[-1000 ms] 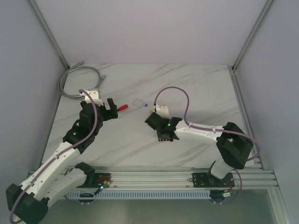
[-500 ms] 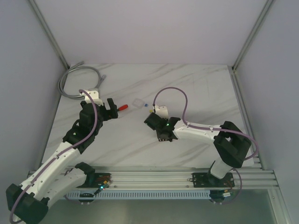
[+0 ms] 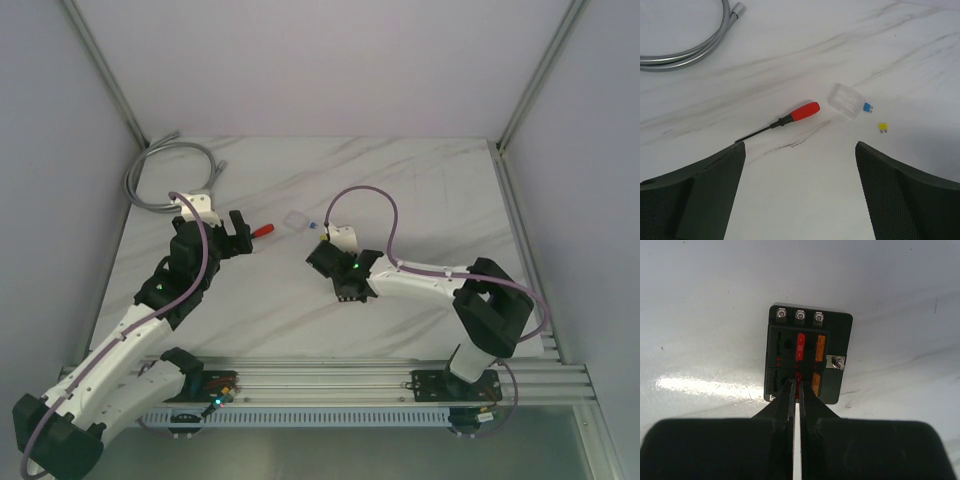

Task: Snap on the fuse box
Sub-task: Install the fuse at the fuse box base.

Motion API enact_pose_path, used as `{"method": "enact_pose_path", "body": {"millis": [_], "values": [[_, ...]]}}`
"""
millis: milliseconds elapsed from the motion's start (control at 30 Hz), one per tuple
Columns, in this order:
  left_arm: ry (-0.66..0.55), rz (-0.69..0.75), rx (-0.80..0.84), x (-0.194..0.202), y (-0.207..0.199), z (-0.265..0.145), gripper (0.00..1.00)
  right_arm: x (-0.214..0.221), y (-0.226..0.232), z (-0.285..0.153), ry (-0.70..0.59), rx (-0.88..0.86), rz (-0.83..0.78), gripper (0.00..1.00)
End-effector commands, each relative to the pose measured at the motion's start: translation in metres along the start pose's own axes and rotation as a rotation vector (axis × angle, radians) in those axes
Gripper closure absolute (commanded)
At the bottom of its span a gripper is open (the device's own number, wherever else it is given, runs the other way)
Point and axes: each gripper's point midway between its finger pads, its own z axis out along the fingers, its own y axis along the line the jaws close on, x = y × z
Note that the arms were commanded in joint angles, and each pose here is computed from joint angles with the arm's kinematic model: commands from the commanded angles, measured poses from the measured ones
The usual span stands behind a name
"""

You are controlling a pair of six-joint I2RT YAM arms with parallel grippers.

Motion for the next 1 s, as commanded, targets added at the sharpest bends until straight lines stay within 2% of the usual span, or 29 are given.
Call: {"method": "enact_pose_path", "body": {"millis": [0, 367, 733, 967], "values": [[-0.007, -0.008, 0.003, -0.003, 0.000, -0.001, 0.00, 0.008, 0.002, 0.006, 0.034, 0.022, -0.027, 1.00], [-0.007, -0.010, 0.005, -0.003, 0.000, -0.001, 0.00, 0.008, -0.024, -0.002, 0.029, 0.123, -0.060, 1.00], [-0.005, -0.013, 0.004, -0.001, 0.000, -0.001, 0.00, 0.008, -0.006, 0.001, 0.050, 0.033, -0.106, 1.00], [-0.002, -0.013, 0.003, 0.000, 0.000, -0.001, 0.00, 0.017, -0.002, 0.005, 0.085, 0.013, -0.127, 0.89]]}}
